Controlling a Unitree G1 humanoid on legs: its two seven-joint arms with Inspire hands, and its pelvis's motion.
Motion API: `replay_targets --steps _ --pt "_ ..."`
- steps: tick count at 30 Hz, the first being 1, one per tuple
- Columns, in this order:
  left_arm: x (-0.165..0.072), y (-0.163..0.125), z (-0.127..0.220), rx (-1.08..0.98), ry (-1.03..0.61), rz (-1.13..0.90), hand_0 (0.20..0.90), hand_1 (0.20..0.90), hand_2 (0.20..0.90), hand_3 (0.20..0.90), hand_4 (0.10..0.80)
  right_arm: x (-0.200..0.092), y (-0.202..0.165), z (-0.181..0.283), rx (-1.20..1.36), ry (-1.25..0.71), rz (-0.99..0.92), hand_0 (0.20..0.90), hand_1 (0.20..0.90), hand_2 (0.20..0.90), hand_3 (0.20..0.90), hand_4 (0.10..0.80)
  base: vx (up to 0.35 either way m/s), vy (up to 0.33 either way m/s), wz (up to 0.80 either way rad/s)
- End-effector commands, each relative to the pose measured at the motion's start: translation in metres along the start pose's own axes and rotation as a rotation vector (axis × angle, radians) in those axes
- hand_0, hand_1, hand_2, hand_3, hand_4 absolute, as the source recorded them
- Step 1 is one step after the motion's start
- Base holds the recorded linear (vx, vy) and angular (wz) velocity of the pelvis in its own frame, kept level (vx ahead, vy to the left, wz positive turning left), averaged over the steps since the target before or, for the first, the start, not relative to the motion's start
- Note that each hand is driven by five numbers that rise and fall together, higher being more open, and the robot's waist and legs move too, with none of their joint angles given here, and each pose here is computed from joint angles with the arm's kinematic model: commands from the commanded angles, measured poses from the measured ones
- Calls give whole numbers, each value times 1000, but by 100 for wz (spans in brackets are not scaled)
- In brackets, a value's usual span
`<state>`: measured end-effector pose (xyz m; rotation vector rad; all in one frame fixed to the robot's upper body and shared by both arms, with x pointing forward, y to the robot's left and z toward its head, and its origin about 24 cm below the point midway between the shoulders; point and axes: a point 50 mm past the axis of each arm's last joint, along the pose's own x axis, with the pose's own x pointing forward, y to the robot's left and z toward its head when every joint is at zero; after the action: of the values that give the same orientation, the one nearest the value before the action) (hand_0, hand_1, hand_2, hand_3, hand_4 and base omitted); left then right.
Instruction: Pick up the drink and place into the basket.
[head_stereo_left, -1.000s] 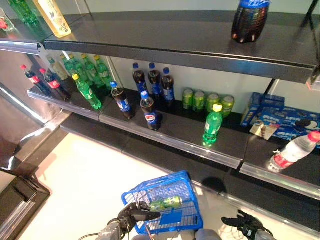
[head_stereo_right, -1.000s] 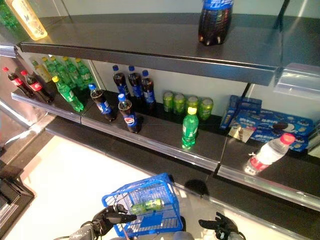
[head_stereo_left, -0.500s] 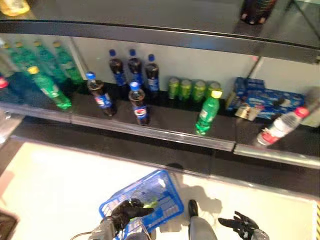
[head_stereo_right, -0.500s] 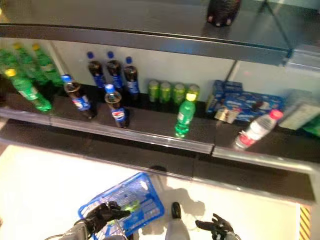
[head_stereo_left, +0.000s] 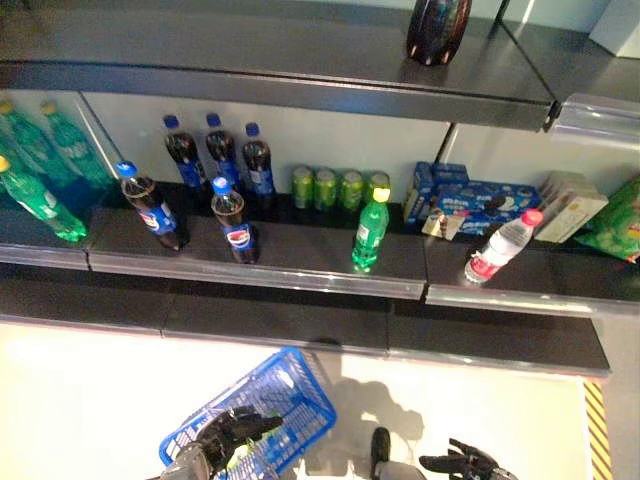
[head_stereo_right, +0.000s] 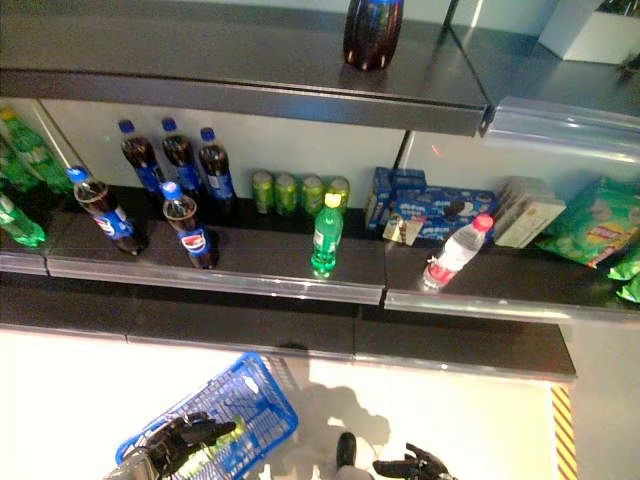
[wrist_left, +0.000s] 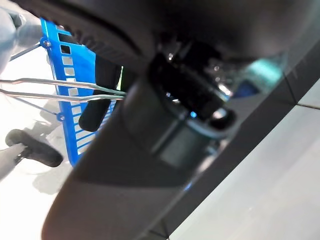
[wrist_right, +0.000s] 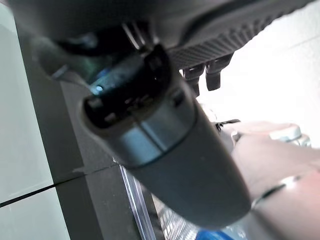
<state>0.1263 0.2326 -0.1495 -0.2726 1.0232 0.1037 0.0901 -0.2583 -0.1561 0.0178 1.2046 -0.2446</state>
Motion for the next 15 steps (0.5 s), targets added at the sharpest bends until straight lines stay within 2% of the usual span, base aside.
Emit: replay_targets --steps 1,9,15 --pt "-6 20 22 93 -71 20 300 300 300 200 100 -2 -18 6 6 0 -44 900 900 900 900 800 28 29 26" --pt "-10 27 14 88 -76 30 300 300 300 200 100 -4 -25 -1 5 17 -60 900 900 900 900 800 71 37 6" --pt "-8 22 26 71 -121 16 300 300 300 200 100 -3 -27 8 -16 6 -64 900 900 900 900 800 18 26 3"
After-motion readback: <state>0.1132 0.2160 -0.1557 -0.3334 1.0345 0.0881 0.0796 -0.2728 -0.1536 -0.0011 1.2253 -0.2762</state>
